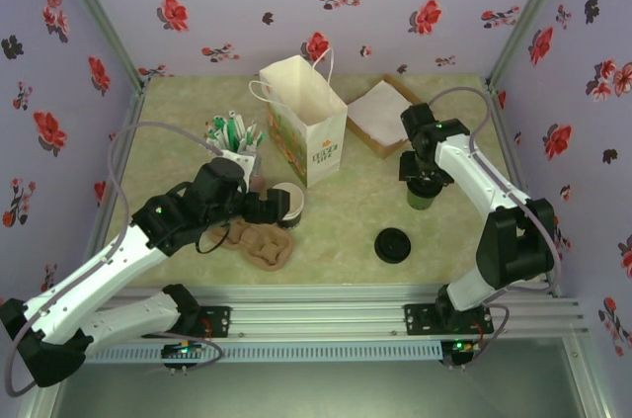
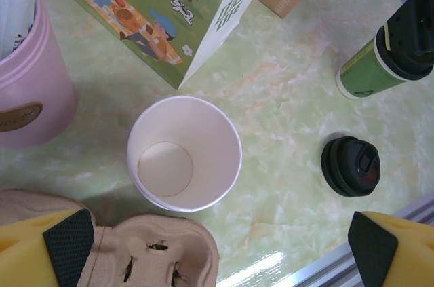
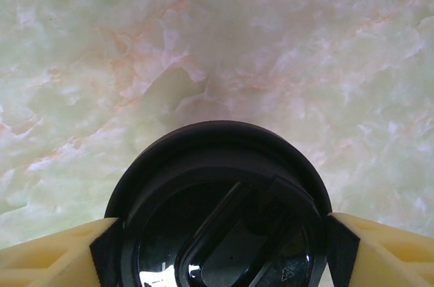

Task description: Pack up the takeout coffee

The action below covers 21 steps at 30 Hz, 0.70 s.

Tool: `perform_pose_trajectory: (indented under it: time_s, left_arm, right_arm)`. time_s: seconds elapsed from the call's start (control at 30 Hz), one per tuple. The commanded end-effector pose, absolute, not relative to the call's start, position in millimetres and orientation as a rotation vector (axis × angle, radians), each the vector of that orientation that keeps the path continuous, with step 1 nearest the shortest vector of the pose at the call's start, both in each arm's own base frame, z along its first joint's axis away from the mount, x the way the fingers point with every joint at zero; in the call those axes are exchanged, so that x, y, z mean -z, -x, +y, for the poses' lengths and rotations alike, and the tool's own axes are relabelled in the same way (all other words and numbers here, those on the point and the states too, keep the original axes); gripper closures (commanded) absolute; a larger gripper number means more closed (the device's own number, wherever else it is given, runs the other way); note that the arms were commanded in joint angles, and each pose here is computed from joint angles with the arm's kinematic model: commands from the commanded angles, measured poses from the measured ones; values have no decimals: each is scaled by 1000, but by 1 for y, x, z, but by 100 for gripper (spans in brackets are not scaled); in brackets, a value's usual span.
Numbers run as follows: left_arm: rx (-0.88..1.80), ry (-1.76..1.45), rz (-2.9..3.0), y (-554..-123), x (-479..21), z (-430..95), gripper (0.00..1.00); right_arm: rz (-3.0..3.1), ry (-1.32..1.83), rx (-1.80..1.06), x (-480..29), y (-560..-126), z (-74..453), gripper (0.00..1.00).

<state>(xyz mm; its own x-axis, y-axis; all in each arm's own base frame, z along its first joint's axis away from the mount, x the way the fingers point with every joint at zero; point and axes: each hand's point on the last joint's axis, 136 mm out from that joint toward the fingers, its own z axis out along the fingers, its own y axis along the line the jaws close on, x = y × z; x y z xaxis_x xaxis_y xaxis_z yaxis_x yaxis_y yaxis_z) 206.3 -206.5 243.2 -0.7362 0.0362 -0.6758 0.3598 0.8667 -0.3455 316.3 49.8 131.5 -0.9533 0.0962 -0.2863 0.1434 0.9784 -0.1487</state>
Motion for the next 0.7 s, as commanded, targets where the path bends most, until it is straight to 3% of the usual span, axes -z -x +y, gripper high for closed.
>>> perform_pose_trajectory:
  time_s: [0.0,0.47,0.67]
  left_arm:
    - [584,-293,2340,-209,-244,-204,1]
    - [581,-304,2343,-213,-245,-209,1]
    - [561,-271,2317,-215,-253,-199,1]
  right_arm:
    - [2841,-161,214,-133,-315,51,21]
    - [2789,-190,163,-163,-310,43,12]
    - [2721,-171,-26,-194,-309,61,12]
